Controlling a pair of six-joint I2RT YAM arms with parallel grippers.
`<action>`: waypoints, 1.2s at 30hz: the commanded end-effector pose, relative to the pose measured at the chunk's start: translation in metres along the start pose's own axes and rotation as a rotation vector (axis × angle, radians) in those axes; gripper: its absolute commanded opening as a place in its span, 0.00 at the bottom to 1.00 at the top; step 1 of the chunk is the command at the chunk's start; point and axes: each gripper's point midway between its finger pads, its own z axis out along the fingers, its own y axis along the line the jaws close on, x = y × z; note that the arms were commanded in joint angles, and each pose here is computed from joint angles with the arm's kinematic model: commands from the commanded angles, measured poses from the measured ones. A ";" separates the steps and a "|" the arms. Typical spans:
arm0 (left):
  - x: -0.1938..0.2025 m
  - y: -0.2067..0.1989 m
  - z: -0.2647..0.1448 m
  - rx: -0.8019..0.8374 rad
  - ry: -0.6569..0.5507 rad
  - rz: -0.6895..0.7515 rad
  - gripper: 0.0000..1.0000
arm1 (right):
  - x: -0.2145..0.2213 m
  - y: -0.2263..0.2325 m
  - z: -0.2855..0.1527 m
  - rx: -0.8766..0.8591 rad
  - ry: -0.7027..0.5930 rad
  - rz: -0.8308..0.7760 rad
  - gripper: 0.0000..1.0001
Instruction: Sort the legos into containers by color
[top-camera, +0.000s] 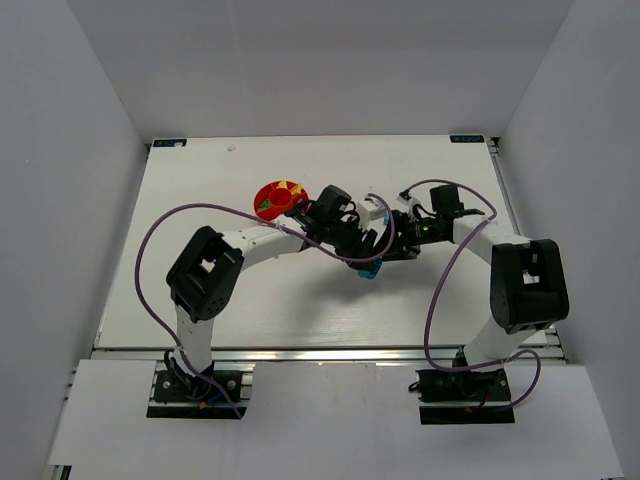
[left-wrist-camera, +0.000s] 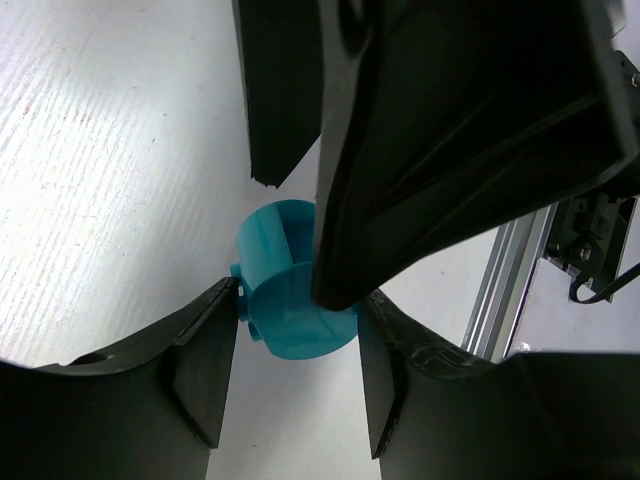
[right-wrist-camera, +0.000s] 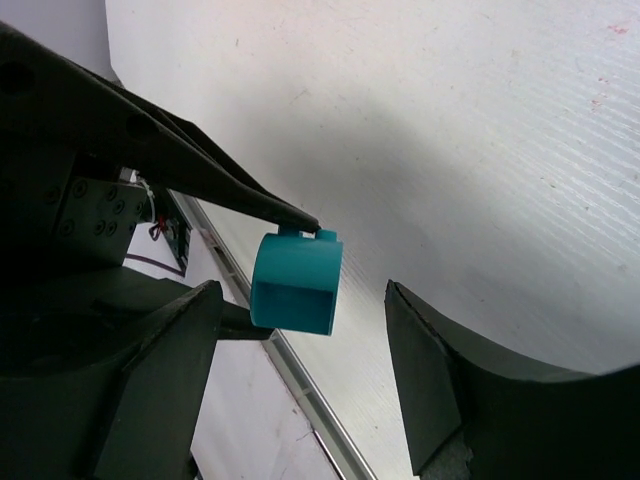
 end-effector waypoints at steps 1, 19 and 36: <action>-0.030 -0.015 -0.009 0.023 -0.068 0.063 0.11 | -0.012 0.003 0.004 0.010 -0.015 -0.029 0.72; -0.033 -0.011 -0.010 -0.024 -0.042 0.056 0.66 | -0.011 0.011 0.008 -0.005 0.004 -0.061 0.00; -0.098 0.014 -0.240 -0.779 -0.449 0.055 0.98 | -0.109 0.099 0.000 0.001 -0.148 -0.657 0.00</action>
